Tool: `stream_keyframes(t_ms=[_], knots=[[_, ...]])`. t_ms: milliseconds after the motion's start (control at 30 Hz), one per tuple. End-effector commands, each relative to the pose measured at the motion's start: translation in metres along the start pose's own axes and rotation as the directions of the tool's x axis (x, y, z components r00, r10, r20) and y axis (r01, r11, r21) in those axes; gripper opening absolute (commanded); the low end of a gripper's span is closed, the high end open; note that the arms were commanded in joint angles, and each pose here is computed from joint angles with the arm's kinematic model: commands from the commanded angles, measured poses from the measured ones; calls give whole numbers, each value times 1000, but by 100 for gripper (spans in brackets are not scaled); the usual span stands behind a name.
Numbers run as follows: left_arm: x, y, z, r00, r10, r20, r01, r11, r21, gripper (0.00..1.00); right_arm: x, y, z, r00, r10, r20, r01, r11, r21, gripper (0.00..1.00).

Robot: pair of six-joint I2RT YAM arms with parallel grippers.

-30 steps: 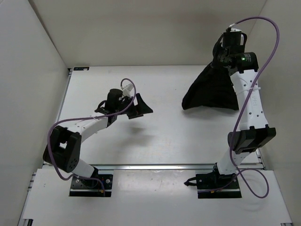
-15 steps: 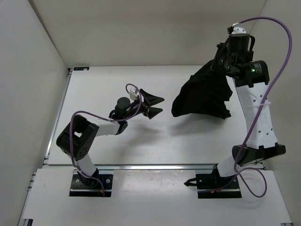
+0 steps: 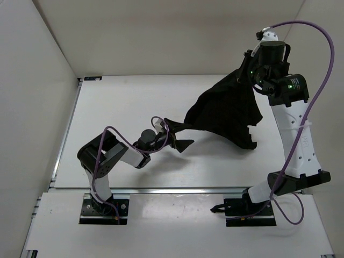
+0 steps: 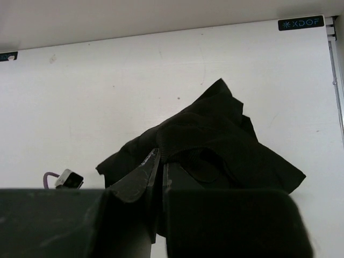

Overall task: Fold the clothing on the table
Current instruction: Grab the skirt from the pile, then flatten the skirt out

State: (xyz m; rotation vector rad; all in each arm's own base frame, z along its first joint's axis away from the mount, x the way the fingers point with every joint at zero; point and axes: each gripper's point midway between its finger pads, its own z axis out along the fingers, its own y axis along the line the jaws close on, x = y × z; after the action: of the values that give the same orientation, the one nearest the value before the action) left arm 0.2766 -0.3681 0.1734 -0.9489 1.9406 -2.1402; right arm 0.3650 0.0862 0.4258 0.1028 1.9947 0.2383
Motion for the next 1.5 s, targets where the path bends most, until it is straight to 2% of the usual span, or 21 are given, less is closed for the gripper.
stream_keyframes(t_ms=[0, 100, 200, 267, 300, 333, 400, 733, 933, 1100, 1167, 1233, 1300, 1333, 1467], knots=[[7, -34, -7, 965, -258, -35, 261, 958, 120, 99, -22, 12, -7, 994, -1, 106, 6, 999, -49, 0], [-1, -38, -7, 953, -304, -11, 302, 940, 156, 98, -23, 14, -9, 993, 4, 118, 3, 998, -58, 0], [-20, -40, -5, 958, -281, 57, 269, 950, 161, 95, -19, 18, -7, 995, -12, 103, 18, 998, -54, 0], [-33, -30, -4, 975, -173, 142, 161, 983, 93, 89, -16, 21, -10, 996, -17, 90, 23, 998, -67, 0], [-37, -42, -4, 977, -138, 161, 124, 988, 96, 89, -17, 20, -9, 996, -9, 93, 15, 998, -67, 0], [-49, -30, -3, 971, -83, 226, 77, 996, 34, 88, -19, 22, -12, 995, -5, 100, 12, 997, -74, 0], [-59, -20, -5, 960, -36, 278, 43, 999, -20, 86, -18, 26, -13, 995, -11, 101, 20, 996, -90, 0], [-61, 8, 4, 958, -59, 279, 80, 995, -63, 73, -21, 30, -20, 994, -21, 106, 32, 994, -108, 1], [-68, 9, 9, 950, -57, 306, 81, 995, -66, 71, -20, 30, -19, 994, -21, 108, 34, 993, -114, 0], [-71, 12, 19, 950, -40, 311, 68, 995, -78, 53, -21, 34, -19, 993, -29, 110, 43, 990, -131, 0], [-71, 14, 22, 951, -10, 309, 43, 994, -97, 49, -22, 33, -20, 993, -23, 112, 38, 990, -134, 0], [-71, 12, 28, 953, 31, 301, 5, 993, -118, 40, -19, 34, -21, 994, -25, 104, 39, 989, -140, 0], [-73, 17, 30, 946, 97, 308, -46, 984, -170, 18, -20, 34, -22, 994, -24, 107, 39, 989, -142, 0], [-74, 17, 29, 941, 131, 311, -74, 980, -187, 0, -19, 32, -21, 994, -23, 102, 37, 989, -140, 0], [-87, 8, 19, 916, 258, 308, -190, 953, -235, 0, -18, 16, -17, 995, -17, 94, 27, 994, -108, 0]])
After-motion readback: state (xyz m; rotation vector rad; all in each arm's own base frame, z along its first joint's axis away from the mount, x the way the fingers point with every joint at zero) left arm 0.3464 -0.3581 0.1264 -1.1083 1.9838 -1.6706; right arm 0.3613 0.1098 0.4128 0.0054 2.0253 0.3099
